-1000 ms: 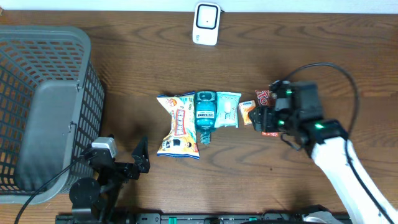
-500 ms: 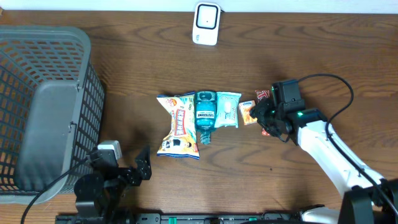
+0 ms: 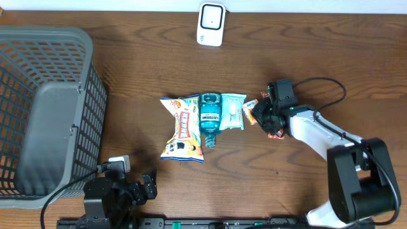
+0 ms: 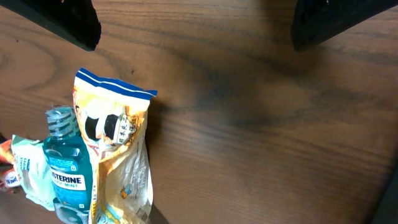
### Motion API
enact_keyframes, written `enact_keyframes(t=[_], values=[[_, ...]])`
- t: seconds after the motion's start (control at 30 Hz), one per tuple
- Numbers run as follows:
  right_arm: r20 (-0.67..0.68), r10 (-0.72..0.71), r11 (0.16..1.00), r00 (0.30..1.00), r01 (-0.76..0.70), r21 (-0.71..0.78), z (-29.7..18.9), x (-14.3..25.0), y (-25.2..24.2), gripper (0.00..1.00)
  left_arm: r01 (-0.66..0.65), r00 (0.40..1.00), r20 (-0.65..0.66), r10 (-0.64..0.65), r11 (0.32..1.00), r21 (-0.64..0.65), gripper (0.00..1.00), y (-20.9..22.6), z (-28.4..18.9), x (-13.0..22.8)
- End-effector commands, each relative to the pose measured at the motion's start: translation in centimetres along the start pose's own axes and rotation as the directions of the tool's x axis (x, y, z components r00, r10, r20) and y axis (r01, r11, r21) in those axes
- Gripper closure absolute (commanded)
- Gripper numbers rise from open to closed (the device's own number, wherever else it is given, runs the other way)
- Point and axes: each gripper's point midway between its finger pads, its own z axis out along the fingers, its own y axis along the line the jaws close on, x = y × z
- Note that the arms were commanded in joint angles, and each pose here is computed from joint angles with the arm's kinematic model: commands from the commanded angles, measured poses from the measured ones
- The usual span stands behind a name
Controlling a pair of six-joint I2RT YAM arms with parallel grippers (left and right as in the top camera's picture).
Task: Scan the item barcode
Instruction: 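Grasp the orange Kleenex pack with the right gripper and pull it down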
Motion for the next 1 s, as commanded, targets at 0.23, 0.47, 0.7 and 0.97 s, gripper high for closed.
enact_keyframes(t=[0.23,0.47,0.7,0.97], values=[[-0.007,-0.031,0.999,0.999,0.031,0.016,-0.2,-0.6,-1.0,0.98,-0.005,1.0,-0.014,0.006,1.0,0.008,0.02,-0.1,-0.1,0.3],[-0.105,-0.053,0.989,0.993,0.037,-0.143,-7.9,0.4,0.6,0.98,-0.005,1.0,-0.014,0.006,1.0,0.008,0.02,-0.1,-0.1,0.3],[-0.363,-0.152,0.969,0.919,0.067,-0.238,-13.3,6.2,-0.7,0.98,-0.005,1.0,-0.015,0.006,1.0,0.008,0.02,-0.2,-0.1,0.3],[-0.504,-0.207,0.961,0.838,0.077,-0.266,-14.9,9.7,-1.6,0.99,-0.005,1.0,-0.014,0.006,1.0,0.008,0.02,-0.1,-0.1,0.3]])
